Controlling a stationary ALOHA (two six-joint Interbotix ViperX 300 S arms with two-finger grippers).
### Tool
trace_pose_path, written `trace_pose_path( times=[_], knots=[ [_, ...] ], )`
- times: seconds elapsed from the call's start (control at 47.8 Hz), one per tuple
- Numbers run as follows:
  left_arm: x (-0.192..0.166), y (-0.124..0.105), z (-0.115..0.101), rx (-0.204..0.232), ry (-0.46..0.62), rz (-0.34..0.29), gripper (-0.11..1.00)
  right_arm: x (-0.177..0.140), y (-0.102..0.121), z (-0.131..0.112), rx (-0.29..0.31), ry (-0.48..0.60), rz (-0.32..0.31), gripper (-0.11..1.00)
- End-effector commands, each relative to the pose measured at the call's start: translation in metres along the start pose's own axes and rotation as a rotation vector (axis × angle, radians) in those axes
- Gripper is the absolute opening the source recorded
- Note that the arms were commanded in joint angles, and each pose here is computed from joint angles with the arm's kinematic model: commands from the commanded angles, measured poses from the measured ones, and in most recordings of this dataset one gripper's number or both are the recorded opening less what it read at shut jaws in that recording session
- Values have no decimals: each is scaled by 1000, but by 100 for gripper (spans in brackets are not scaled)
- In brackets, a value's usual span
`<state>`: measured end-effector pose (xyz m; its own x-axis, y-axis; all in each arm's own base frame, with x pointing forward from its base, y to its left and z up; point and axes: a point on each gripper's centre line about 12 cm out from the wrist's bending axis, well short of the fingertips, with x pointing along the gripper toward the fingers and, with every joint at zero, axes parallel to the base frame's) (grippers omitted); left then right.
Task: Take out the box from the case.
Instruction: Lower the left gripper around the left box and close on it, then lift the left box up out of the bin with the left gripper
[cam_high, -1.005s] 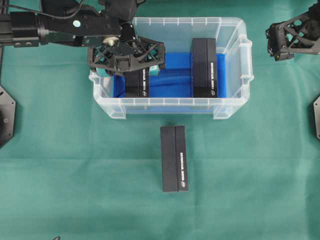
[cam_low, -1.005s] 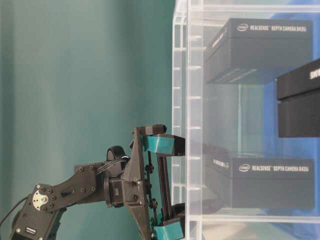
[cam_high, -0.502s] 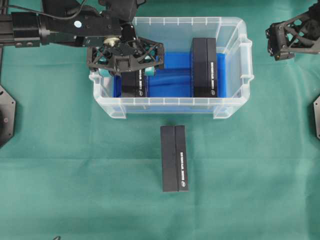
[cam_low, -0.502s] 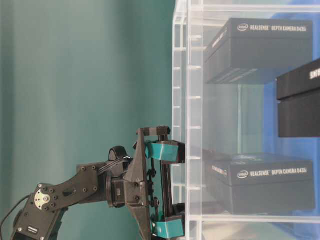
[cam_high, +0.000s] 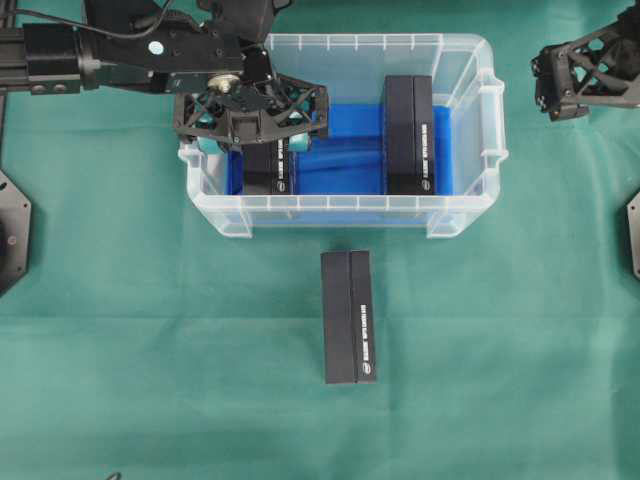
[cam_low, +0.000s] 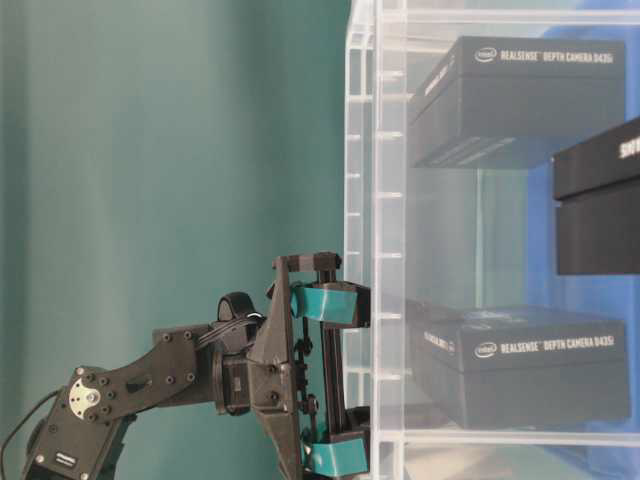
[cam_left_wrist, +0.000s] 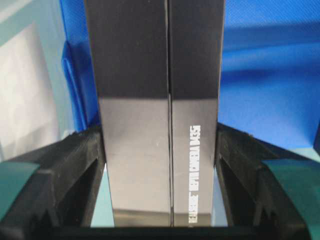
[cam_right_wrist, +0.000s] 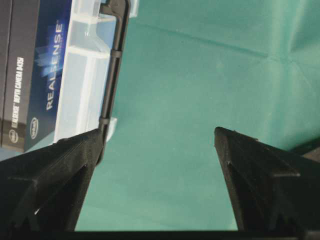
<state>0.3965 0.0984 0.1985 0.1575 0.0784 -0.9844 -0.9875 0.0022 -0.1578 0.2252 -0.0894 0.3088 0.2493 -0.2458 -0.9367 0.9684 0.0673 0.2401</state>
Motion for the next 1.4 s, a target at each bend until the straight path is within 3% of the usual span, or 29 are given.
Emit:
trace_pose_path(
  times=[0.0,0.167,0.502,1.026,1.382],
  knots=[
    [-12,-2,0,0,-6,-29,60,-6,1,2,1,-11,22,91],
    [-28,-3,-1,-1,-9,-47,60,-5,2,2,0,-14,30,91],
    [-72,-13,-4,16,-3,-25,60,-5,3,2,0,-16,37,91],
    [-185,-7,-1,-1,-23,-99,60,-5,2,4,-4,-28,32,91],
    [-211,-7,-1,-1,-24,-107,60,-6,3,4,0,-29,34,91]
  ],
)
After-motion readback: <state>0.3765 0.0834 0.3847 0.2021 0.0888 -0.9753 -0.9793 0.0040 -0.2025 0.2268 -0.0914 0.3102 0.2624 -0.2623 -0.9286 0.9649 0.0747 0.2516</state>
